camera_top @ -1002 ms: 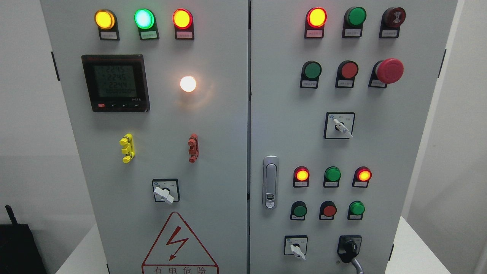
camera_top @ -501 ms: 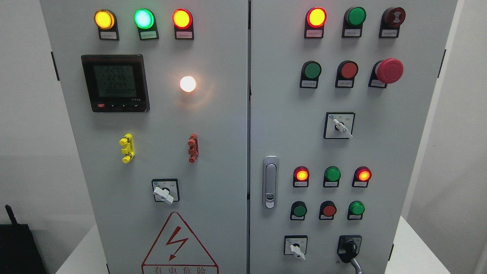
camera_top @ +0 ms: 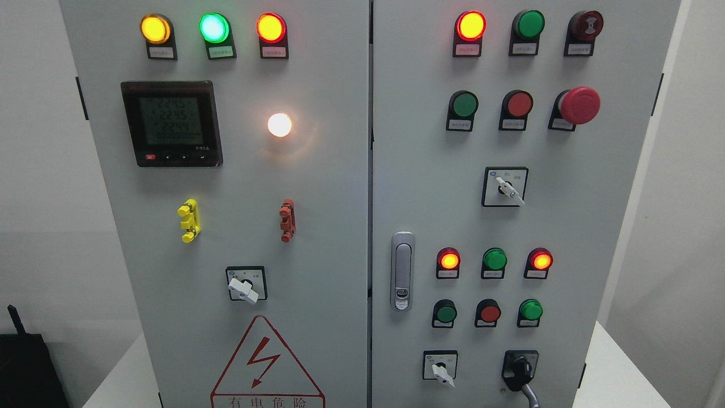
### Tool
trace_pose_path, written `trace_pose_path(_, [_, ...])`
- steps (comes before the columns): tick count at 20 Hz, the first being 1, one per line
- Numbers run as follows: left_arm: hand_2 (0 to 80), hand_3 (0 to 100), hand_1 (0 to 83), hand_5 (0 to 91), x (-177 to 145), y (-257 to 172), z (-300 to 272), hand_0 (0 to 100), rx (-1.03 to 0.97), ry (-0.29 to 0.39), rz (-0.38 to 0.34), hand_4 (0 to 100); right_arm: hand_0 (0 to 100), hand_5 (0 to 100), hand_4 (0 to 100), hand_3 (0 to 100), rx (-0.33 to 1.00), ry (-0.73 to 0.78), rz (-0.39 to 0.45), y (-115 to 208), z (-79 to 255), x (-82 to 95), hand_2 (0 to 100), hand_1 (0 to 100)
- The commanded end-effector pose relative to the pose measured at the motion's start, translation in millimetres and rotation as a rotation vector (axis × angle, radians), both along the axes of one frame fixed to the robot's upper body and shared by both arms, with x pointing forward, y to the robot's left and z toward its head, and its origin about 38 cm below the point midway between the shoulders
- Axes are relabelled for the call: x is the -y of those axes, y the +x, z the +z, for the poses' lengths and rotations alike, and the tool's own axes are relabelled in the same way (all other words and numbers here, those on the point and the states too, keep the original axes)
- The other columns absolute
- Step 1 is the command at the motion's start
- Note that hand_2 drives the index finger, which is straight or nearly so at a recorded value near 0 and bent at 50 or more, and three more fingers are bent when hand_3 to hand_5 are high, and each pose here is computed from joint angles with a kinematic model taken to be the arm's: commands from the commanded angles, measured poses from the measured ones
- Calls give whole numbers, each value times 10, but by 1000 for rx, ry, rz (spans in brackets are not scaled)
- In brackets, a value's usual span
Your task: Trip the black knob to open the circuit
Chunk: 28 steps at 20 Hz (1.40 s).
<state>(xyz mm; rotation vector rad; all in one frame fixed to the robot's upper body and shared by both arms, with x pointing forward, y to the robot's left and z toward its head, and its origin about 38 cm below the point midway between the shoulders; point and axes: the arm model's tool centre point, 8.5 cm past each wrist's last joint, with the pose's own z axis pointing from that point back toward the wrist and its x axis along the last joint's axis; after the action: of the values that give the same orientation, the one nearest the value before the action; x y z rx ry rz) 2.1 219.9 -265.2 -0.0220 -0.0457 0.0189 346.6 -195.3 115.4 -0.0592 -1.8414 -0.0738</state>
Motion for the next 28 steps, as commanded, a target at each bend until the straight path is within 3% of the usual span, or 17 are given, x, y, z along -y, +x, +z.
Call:
trace_pose_path(1, [0,0,389,0,-1,17,0,120,5,0,3,0,0,1000,1000,1000,77,2,63,34,207,-180,53,0])
trace_pose_path(28, [0,0,389,0,-1,17,0,120,5,0,5,0,0,1000,1000,1000,95,11,83,44,250,-242,78,0])
